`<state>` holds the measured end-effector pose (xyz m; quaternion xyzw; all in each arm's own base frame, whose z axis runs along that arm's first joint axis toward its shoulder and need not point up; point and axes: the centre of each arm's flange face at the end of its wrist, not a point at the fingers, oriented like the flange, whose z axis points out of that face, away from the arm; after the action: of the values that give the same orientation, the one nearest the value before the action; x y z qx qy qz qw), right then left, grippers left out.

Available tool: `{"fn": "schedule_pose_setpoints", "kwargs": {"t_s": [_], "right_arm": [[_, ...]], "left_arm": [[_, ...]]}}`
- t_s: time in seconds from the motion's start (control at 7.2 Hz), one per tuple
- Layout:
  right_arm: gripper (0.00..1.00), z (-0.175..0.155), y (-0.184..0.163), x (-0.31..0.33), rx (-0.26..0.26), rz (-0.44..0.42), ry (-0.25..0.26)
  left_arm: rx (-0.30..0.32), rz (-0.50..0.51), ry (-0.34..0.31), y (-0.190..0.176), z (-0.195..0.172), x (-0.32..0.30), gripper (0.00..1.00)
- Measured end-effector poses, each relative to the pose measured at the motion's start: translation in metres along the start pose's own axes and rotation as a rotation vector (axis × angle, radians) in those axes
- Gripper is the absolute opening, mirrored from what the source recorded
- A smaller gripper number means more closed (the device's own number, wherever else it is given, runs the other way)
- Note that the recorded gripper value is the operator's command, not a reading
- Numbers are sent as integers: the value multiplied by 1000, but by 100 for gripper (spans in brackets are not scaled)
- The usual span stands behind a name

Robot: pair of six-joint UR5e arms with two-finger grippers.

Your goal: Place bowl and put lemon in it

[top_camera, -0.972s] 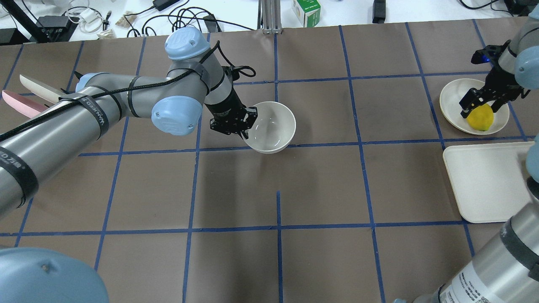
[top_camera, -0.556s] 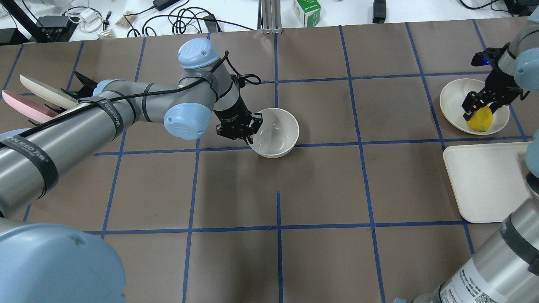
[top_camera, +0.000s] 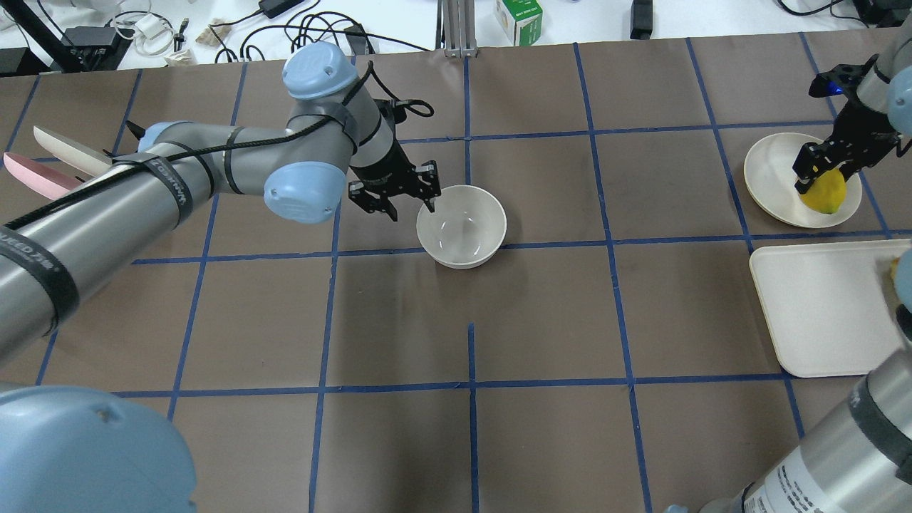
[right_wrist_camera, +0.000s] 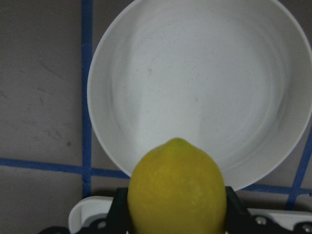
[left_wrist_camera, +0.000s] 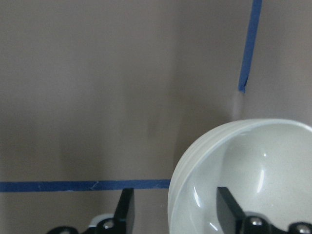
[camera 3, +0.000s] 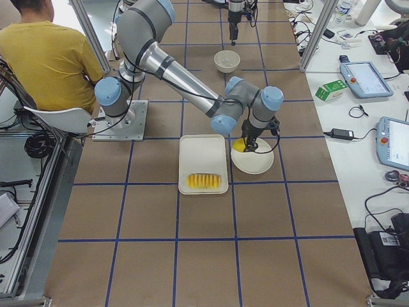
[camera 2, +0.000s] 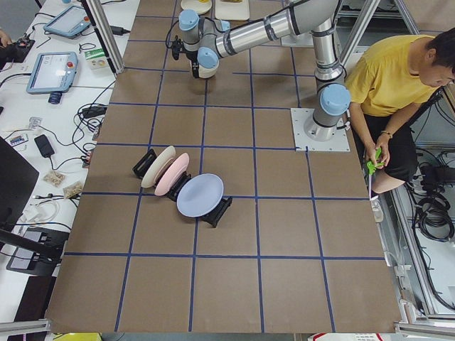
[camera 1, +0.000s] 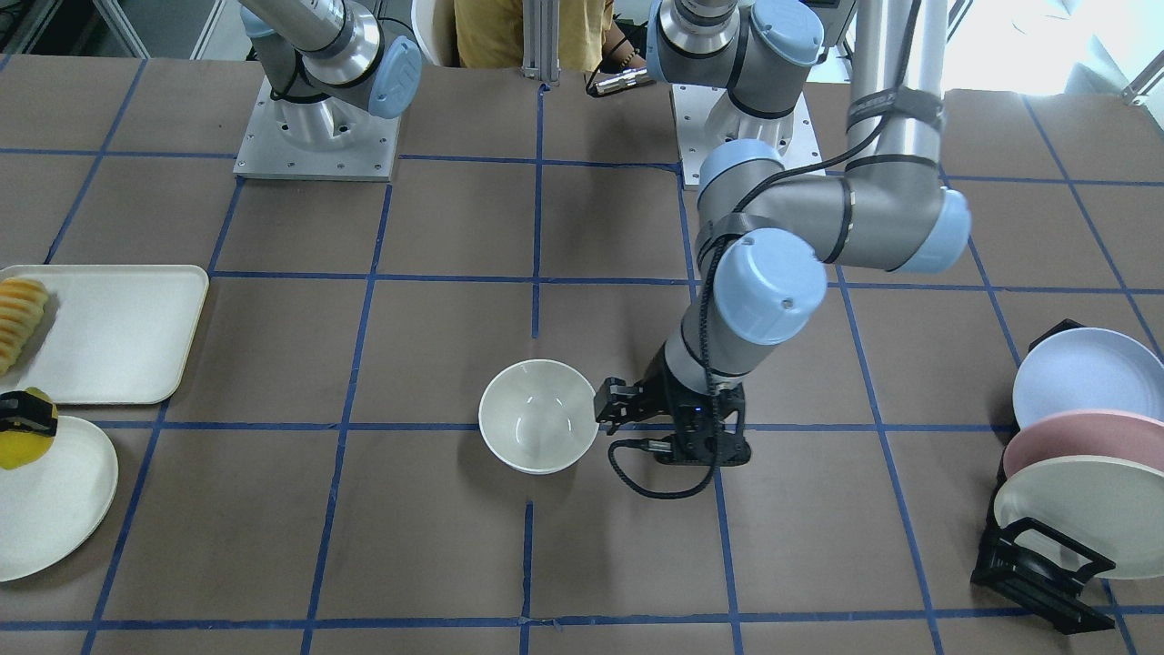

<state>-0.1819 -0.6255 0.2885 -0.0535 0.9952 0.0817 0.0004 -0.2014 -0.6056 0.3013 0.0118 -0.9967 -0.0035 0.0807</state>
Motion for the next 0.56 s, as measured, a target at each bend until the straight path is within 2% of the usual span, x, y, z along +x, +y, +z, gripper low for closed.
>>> {"fn": "schedule_pose_setpoints", "kwargs": {"t_s": [0.28, 0.56], "right_arm": [[0, -82, 31, -101, -2, 88, -25], [0, -115, 35, -226, 31, 149, -62]], "left_arm": [[-57, 49, -67, 11, -98, -37, 100], [-73, 68, -93, 52, -172, -49, 100]]}}
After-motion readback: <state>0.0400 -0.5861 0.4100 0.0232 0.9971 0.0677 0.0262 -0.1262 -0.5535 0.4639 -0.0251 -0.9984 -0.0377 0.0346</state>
